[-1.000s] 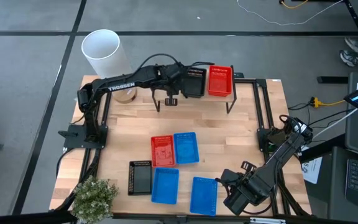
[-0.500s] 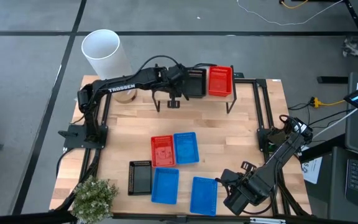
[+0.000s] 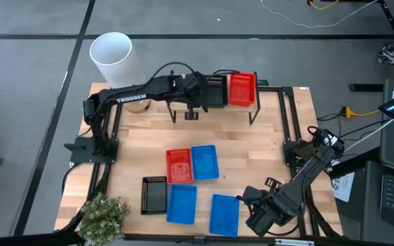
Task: Stack baskets on shelf by color
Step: Stack the top black bin on top of the other black bin on the shelf
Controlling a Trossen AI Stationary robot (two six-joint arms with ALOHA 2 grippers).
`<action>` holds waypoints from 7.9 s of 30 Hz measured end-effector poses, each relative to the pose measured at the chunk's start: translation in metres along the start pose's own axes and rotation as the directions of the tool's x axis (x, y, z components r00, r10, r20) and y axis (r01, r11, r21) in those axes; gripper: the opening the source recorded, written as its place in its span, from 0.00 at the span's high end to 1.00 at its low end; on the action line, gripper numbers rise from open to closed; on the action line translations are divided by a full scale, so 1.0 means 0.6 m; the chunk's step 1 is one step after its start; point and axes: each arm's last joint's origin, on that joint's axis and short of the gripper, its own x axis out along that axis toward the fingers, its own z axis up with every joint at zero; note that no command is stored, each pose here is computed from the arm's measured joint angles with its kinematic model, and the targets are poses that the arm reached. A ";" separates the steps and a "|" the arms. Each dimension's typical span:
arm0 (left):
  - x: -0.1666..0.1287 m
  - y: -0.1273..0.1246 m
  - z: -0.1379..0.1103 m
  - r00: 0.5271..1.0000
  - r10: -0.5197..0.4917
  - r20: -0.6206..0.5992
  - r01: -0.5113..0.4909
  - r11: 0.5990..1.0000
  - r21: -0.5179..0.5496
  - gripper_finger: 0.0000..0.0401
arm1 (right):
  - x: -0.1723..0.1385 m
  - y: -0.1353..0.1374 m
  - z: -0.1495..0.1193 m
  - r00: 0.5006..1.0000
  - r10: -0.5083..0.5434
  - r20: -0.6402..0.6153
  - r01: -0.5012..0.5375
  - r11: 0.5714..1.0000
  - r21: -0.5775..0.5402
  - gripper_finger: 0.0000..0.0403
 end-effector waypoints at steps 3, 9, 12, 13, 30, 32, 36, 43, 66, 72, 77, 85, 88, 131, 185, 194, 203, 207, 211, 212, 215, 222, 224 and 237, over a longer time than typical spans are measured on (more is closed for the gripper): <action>-0.020 -0.019 0.011 0.998 -0.048 0.047 0.047 0.999 0.019 0.84 | 0.000 0.000 0.000 1.000 0.000 0.000 0.000 1.000 0.000 0.80; -0.008 -0.037 0.022 0.975 -0.191 0.116 0.188 0.981 0.038 0.84 | 0.000 0.000 0.000 1.000 0.001 0.000 -0.001 1.000 0.000 0.80; 0.012 -0.041 0.022 0.975 -0.195 0.106 0.191 0.981 0.042 0.84 | 0.000 0.000 0.000 1.000 0.003 0.000 -0.003 1.000 0.000 0.80; 0.016 -0.039 0.024 0.975 -0.188 0.121 0.184 0.982 0.042 0.84 | 0.000 0.000 0.000 1.000 0.005 0.001 -0.005 1.000 0.000 0.80; 0.040 0.009 0.010 0.982 -0.123 0.144 0.126 0.992 -0.011 0.84 | 0.000 0.002 0.000 1.000 0.013 0.003 -0.013 1.000 0.000 0.80; 0.040 0.010 0.014 0.977 -0.125 0.170 0.129 0.992 -0.012 0.84 | 0.000 0.002 0.000 1.000 0.013 0.003 -0.013 1.000 0.000 0.80; 0.039 0.011 0.018 0.973 -0.121 0.199 0.126 0.992 -0.013 0.84 | 0.000 0.002 0.000 1.000 0.013 0.003 -0.013 1.000 0.000 0.80; 0.013 0.006 0.021 0.986 -0.046 0.162 0.042 0.999 0.030 0.84 | 0.000 0.000 0.004 0.999 -0.001 0.037 0.004 0.998 -0.068 0.80; 0.080 0.157 -0.040 0.890 -0.121 0.440 0.147 0.989 -0.025 0.84 | 0.002 -0.062 0.126 0.991 -0.108 0.073 0.114 0.990 -0.083 0.80; 0.103 0.148 -0.047 0.912 -0.142 0.385 0.174 0.983 -0.051 0.84 | 0.002 -0.062 0.125 0.991 -0.112 0.071 0.118 0.989 -0.085 0.80; 0.113 0.146 -0.055 0.947 -0.101 0.304 0.131 0.988 -0.080 0.84 | 0.002 -0.059 0.119 0.991 -0.112 0.072 0.118 0.988 -0.096 0.80; 0.115 0.147 -0.059 0.970 -0.043 0.241 0.069 0.992 -0.103 0.84 | 0.002 -0.052 0.105 0.991 -0.109 0.075 0.116 0.989 -0.093 0.80; 0.115 0.146 -0.060 0.974 -0.032 0.224 0.057 0.993 -0.107 0.84 | 0.001 -0.049 0.100 0.991 -0.107 0.076 0.114 0.989 -0.094 0.80; 0.081 0.152 -0.057 0.981 0.044 0.190 -0.024 0.994 -0.107 0.84 | 0.002 -0.038 0.087 0.993 -0.084 0.089 0.091 0.993 -0.081 0.80; -0.284 0.098 -0.141 0.991 -0.094 0.099 0.116 0.960 -0.253 0.84 | -0.153 -0.474 0.469 0.847 -0.053 0.529 0.187 0.961 -0.203 0.80; -0.265 0.099 -0.138 0.991 -0.111 0.070 0.126 0.957 -0.260 0.84 | -0.053 -0.540 0.555 0.856 -0.039 0.516 0.152 0.972 -0.179 0.80; -0.258 0.097 -0.134 0.990 -0.125 0.063 0.137 0.957 -0.257 0.84 | -0.027 -0.544 0.577 0.854 -0.128 0.505 0.228 0.963 -0.141 0.80; -0.258 0.097 -0.134 0.990 -0.125 0.064 0.137 0.958 -0.253 0.84 | -0.032 -0.551 0.586 0.817 -0.159 0.554 0.279 0.950 -0.139 0.80; -0.258 0.097 -0.134 0.990 -0.125 0.063 0.137 0.958 -0.253 0.84 | -0.035 -0.553 0.591 0.799 -0.155 0.581 0.283 0.950 -0.135 0.80; -0.258 0.097 -0.134 0.990 -0.125 0.063 0.137 0.958 -0.253 0.84 | -0.035 -0.553 0.592 0.796 -0.155 0.585 0.283 0.950 -0.134 0.80; -0.258 0.097 -0.134 0.990 -0.125 0.063 0.137 0.958 -0.253 0.84 | -0.034 -0.553 0.593 0.796 -0.144 0.588 0.275 0.951 -0.139 0.80; -0.258 0.097 -0.134 0.990 -0.125 0.063 0.137 0.958 -0.251 0.84 | -0.036 -0.554 0.596 0.788 -0.106 0.607 0.247 0.957 -0.154 0.80; -0.258 0.097 -0.134 0.990 -0.125 0.063 0.137 0.958 -0.251 0.84 | -0.036 -0.554 0.596 0.785 -0.103 0.611 0.246 0.957 -0.154 0.80; -0.258 0.097 -0.134 0.990 -0.125 0.063 0.137 0.958 -0.251 0.84 | -0.066 -0.489 0.593 0.752 -0.027 0.658 0.251 0.936 -0.248 0.80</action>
